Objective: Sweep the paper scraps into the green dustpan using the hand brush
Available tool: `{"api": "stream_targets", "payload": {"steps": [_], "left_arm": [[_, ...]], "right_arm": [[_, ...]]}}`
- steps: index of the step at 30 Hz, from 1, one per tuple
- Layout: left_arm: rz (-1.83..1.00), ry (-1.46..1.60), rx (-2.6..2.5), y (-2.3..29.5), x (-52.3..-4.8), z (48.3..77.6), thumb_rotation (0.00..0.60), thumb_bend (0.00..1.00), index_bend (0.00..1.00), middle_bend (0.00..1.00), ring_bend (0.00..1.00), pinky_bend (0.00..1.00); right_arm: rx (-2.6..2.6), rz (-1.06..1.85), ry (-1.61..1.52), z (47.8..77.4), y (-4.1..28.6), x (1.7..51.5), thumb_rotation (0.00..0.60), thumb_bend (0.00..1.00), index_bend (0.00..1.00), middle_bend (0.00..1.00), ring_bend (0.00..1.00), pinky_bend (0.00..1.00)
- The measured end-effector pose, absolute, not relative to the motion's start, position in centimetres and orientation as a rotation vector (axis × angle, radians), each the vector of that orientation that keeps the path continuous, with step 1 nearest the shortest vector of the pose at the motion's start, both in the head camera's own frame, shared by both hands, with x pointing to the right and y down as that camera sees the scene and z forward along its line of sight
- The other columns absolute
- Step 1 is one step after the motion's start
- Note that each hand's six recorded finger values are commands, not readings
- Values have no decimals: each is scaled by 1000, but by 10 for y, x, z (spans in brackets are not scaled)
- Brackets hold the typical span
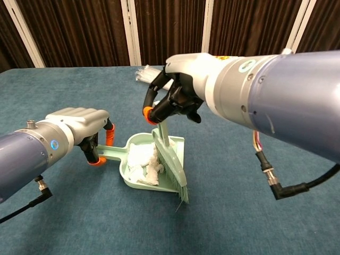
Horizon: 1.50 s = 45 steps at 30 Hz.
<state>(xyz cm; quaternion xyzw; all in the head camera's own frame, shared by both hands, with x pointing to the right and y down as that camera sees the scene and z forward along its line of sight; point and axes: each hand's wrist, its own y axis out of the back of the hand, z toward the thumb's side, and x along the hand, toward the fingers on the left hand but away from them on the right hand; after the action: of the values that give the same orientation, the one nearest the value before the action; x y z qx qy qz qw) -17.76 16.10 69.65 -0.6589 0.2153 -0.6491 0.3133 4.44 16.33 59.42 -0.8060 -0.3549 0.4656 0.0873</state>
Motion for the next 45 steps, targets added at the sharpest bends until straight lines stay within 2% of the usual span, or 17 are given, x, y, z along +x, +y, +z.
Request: {"api": "stream_targets", "payload": {"steps": [5, 8, 11, 12, 14, 20, 28, 32, 45], "left_arm": [[-1717, 572, -1730, 159, -182, 697, 600, 583, 708, 1000, 1000, 1000], [-1719, 572, -1727, 159, -184, 696, 600, 583, 708, 1000, 1000, 1000], [-1718, 573, -1725, 158, -185, 695, 600, 583, 708, 1000, 1000, 1000], [-1718, 574, -1724, 158, -185, 695, 600, 583, 708, 1000, 1000, 1000], [-1716, 576, -1721, 157, -186, 694, 600, 583, 708, 1000, 1000, 1000], [-1715, 578, -1719, 156, -187, 693, 600, 583, 708, 1000, 1000, 1000], [-1712, 579, -1719, 156, -187, 692, 600, 583, 711, 1000, 1000, 1000], [-1714, 582, -1717, 155, -188, 692, 600, 584, 710, 1000, 1000, 1000], [-1712, 583, -1719, 155, -190, 691, 600, 585, 709, 1000, 1000, 1000]], "right_arm": [[-2389, 1422, -1052, 601, 164, 53, 600, 618, 863, 977, 1000, 839], [-2385, 1438, -1041, 605, 164, 59, 600, 691, 863, 978, 1000, 839], [-2384, 1443, -1035, 607, 164, 62, 600, 825, 863, 976, 986, 838], [-2383, 1445, -1032, 607, 164, 63, 600, 916, 863, 964, 964, 838], [-2375, 1447, -1031, 608, 164, 65, 600, 995, 863, 923, 920, 838], [-2361, 1458, -1009, 608, 166, 67, 600, 1000, 847, 899, 900, 844], [-2356, 1448, -1004, 609, 165, 67, 600, 1000, 723, 849, 900, 926], [-2307, 1425, -999, 608, 162, 68, 600, 1000, 712, 812, 900, 1000], [-2217, 1365, -1004, 604, 156, 71, 600, 1000, 712, 785, 901, 1000]]}}
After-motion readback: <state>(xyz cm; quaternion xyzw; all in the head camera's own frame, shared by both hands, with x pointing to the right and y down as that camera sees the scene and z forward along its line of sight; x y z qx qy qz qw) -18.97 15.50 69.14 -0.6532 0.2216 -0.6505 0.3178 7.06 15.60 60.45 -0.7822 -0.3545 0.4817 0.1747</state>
